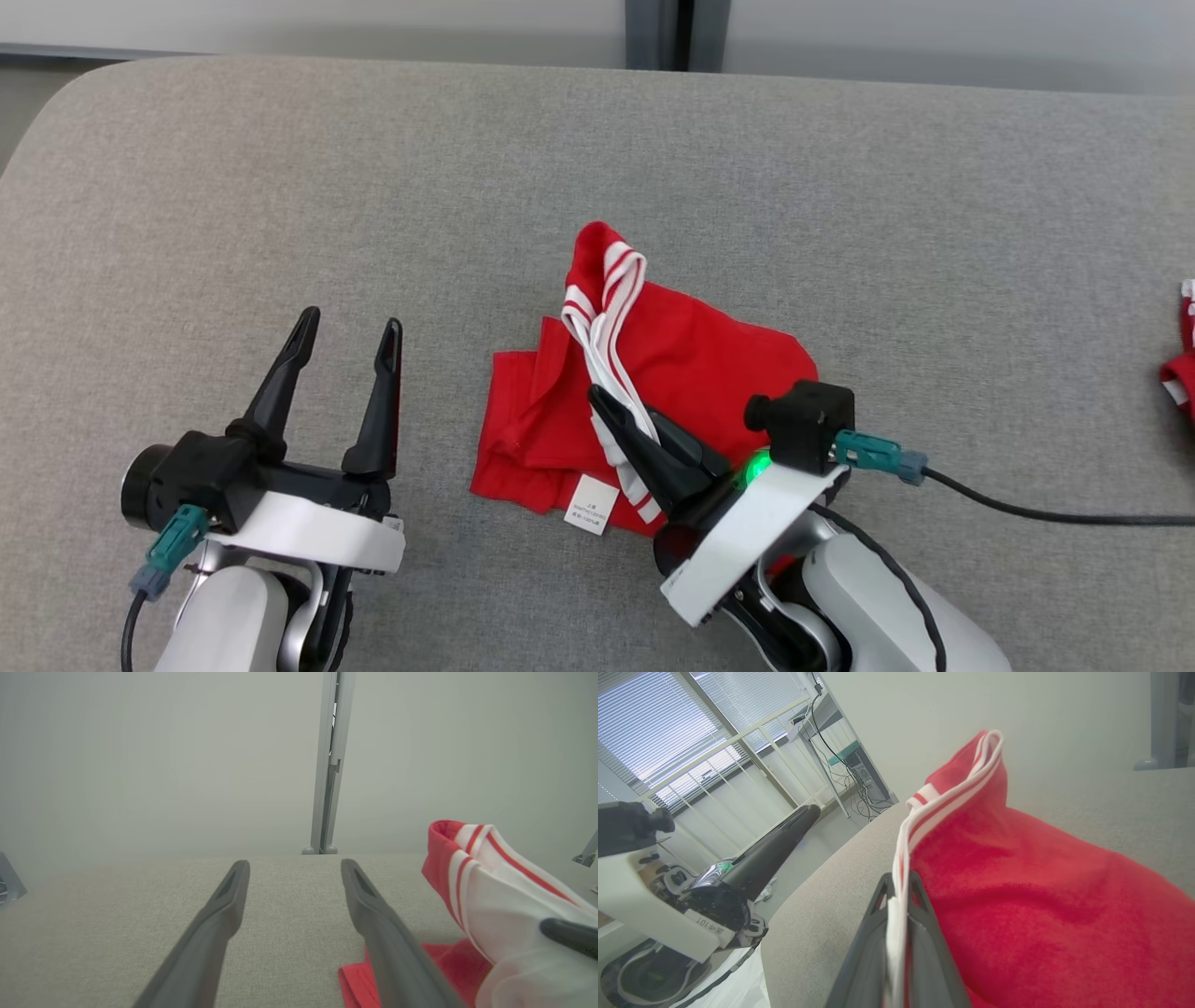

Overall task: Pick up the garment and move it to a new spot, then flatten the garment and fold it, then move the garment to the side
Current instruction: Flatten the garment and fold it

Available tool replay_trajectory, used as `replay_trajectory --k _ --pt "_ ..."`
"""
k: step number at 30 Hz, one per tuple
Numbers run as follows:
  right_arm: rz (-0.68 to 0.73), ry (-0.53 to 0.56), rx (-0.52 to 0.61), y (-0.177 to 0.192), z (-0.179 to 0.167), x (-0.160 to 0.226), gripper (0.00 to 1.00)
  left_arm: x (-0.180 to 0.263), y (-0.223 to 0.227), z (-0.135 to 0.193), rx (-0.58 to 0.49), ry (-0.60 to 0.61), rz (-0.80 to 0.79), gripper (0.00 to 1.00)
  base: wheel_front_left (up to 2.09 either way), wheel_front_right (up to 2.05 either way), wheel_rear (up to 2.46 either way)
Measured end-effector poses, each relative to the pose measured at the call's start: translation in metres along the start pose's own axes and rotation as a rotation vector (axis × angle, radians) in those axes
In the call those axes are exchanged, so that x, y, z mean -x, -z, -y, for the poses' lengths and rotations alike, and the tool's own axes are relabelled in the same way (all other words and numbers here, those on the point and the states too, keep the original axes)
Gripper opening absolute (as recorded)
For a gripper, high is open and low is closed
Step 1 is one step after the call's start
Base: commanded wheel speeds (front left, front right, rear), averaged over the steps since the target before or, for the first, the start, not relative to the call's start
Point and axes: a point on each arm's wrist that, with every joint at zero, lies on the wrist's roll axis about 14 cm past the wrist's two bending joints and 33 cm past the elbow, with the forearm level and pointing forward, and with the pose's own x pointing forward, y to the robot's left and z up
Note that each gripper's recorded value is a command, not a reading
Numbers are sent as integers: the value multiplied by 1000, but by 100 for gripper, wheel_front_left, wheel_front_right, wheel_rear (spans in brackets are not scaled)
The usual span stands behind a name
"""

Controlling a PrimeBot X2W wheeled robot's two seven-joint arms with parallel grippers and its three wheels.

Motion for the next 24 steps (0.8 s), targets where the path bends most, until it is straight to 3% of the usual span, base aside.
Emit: replay_trajectory --k 8,9,10,11,19,24 --pt "-84 -25 -36 34 8 -22 0 -3 7 -2 -7 4 -20 100 0 0 0" --pt "-87 -30 -47 36 7 -24 31 -4 7 -2 -7 7 -20 100 0 0 0" --pt "-97 -35 -57 39 7 -26 52 -5 8 -1 -4 11 -22 100 0 0 0" --pt "-108 -40 -67 42 6 -27 100 -5 9 0 -2 11 -24 100 0 0 0" --pt "-104 -138 -159 39 -23 -37 100 -16 14 8 9 35 -26 100 0 0 0" --pt "35 -158 -180 -7 -26 -46 100 -21 12 11 10 41 -17 100 0 0 0"
